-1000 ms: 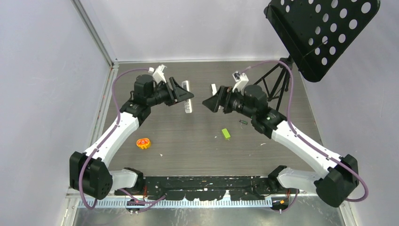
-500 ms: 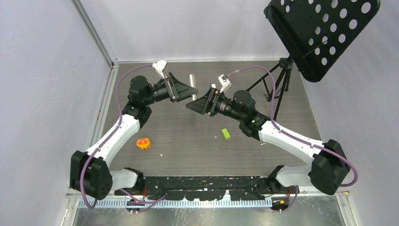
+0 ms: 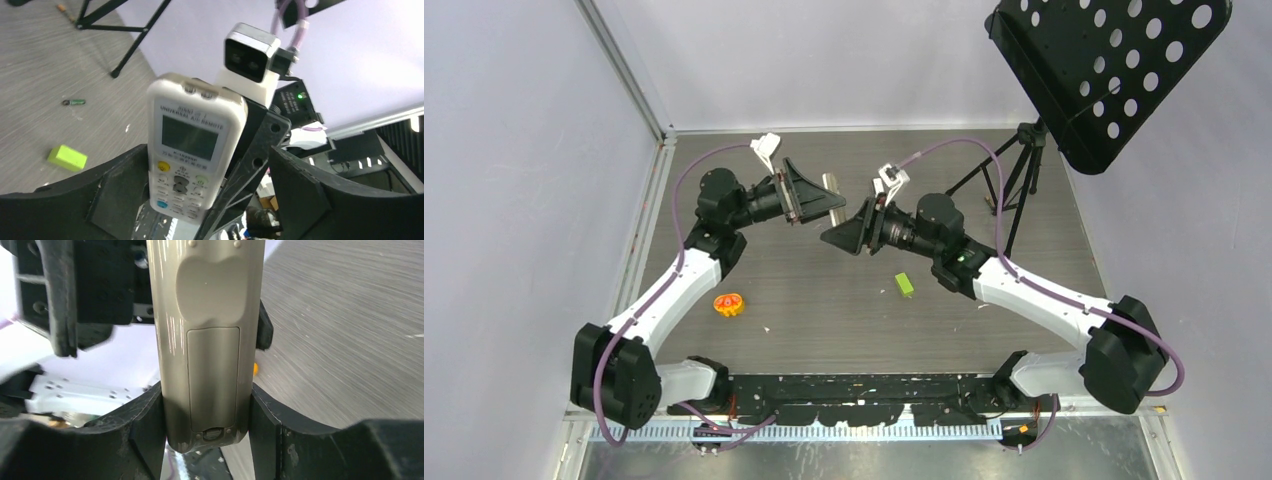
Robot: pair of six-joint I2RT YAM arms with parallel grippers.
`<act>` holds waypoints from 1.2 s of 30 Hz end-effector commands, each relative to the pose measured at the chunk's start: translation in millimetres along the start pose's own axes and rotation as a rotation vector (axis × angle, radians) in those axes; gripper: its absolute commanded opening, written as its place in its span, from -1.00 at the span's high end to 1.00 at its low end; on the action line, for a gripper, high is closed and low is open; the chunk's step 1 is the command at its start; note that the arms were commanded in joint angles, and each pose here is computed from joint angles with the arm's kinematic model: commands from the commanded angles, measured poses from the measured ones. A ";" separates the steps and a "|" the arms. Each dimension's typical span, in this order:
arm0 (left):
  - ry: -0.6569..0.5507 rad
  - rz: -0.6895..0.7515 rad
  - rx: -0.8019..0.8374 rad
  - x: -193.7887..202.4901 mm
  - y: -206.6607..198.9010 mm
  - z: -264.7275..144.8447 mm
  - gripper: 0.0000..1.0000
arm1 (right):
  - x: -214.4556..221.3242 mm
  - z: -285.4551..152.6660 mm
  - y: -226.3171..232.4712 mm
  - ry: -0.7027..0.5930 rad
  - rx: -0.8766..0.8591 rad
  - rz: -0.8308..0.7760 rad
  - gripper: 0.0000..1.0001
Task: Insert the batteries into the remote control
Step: Adjust the remote control.
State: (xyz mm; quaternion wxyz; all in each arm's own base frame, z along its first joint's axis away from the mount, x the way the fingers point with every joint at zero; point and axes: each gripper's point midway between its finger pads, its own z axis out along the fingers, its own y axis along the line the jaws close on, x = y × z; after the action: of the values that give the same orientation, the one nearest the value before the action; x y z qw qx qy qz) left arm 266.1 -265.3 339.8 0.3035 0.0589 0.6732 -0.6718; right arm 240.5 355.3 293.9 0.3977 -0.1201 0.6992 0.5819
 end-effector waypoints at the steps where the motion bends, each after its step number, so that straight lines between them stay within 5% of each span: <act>1: -0.036 0.091 -0.138 -6.6 4.8 -10.1 -0.85 | 16.9 -13.2 -31.4 0.124 0.121 -0.360 0.62; 7: 0.047 0.011 -0.386 8.1 56.6 -20.2 -0.77 | 32.0 -13.8 -69.3 0.273 0.312 -0.681 0.62; 16: 0.130 -0.025 -0.517 31.9 92.2 -35.5 0.11 | 34.3 -10.8 -74.7 0.331 0.314 -0.888 0.68; 22: 0.200 -0.050 -0.381 49.0 81.3 -29.2 0.74 | 40.0 -10.8 -81.1 0.358 0.321 -0.888 0.69; 24: 0.190 -0.033 -0.375 49.2 82.0 -29.8 1.00 | 36.5 -9.9 -82.5 0.341 0.357 -0.848 0.53; 26: 0.169 -0.006 -0.378 48.2 86.2 -30.5 1.00 | 33.4 -14.1 -87.8 0.344 0.425 -0.792 0.02; 28: 0.134 0.027 -0.401 46.2 96.3 -32.2 1.00 | 39.0 -20.3 -92.0 0.363 0.468 -0.715 -0.23; 31: 0.079 0.073 -0.514 46.8 128.7 -43.1 1.00 | 40.9 -25.7 -95.0 0.282 0.498 -0.511 -0.29; 36: -0.012 0.122 -0.643 52.6 173.9 -62.7 1.00 | 48.6 -20.2 -116.2 0.095 0.518 0.086 -0.21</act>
State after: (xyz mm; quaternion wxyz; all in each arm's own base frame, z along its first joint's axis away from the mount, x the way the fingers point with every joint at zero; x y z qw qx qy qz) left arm 273.4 -226.7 183.8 0.2882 0.0033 0.8396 -0.4604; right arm 253.3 311.7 157.2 0.3904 -0.2547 0.8429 0.2688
